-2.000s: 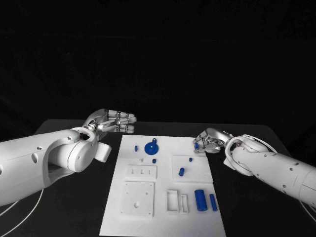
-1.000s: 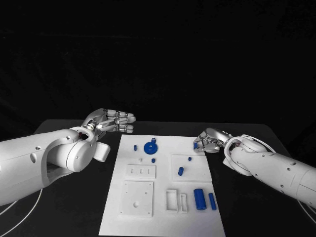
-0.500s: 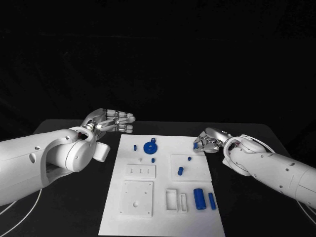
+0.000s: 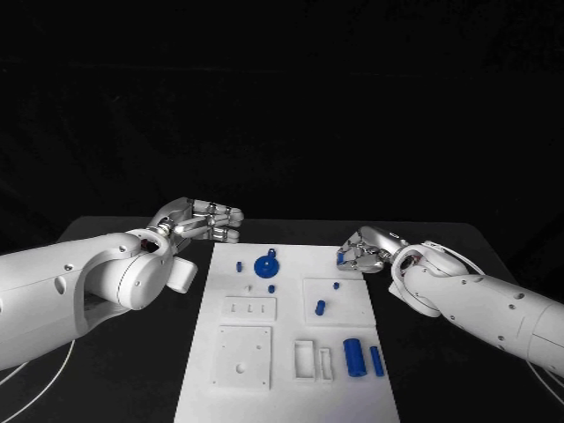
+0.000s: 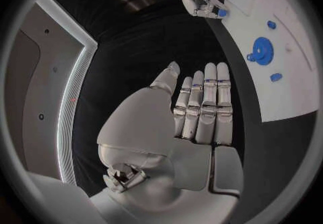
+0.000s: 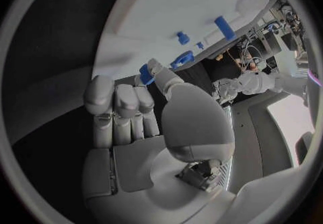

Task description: Assemble the parts on the task board

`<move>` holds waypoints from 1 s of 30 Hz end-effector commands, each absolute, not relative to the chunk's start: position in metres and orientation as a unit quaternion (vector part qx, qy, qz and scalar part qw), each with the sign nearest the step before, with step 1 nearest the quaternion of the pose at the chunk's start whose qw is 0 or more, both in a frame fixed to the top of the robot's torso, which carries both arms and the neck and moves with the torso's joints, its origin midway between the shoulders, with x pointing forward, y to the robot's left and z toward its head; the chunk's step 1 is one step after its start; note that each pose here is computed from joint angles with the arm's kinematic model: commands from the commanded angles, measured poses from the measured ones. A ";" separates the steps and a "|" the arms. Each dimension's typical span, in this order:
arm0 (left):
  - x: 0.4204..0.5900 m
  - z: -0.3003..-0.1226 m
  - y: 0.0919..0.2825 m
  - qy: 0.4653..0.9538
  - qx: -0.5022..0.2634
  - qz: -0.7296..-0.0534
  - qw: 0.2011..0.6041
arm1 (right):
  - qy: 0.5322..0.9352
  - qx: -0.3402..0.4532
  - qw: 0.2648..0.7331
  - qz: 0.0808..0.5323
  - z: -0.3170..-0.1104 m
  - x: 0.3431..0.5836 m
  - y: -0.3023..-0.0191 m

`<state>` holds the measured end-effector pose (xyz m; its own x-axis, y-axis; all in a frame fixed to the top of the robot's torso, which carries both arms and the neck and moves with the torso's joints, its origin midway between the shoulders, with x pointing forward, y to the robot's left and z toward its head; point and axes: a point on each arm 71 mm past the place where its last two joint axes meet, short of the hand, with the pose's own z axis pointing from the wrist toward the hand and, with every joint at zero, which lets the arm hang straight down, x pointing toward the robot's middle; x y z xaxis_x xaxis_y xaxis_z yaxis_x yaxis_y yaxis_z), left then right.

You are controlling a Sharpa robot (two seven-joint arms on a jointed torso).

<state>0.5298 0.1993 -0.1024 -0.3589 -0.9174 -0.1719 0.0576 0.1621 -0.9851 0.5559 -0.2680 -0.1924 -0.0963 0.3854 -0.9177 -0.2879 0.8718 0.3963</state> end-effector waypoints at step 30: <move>0.542 -0.136 0.138 0.807 -0.272 -0.348 0.391 | 0.692 -0.008 0.660 0.293 -0.155 0.534 -0.148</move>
<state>0.5428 0.1383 -0.1343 -0.5355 -0.7413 -0.4046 -0.1594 0.5592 -0.8135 0.5346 -0.1491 -0.1536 -0.1242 0.4063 -0.9053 -0.4057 0.8118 0.4200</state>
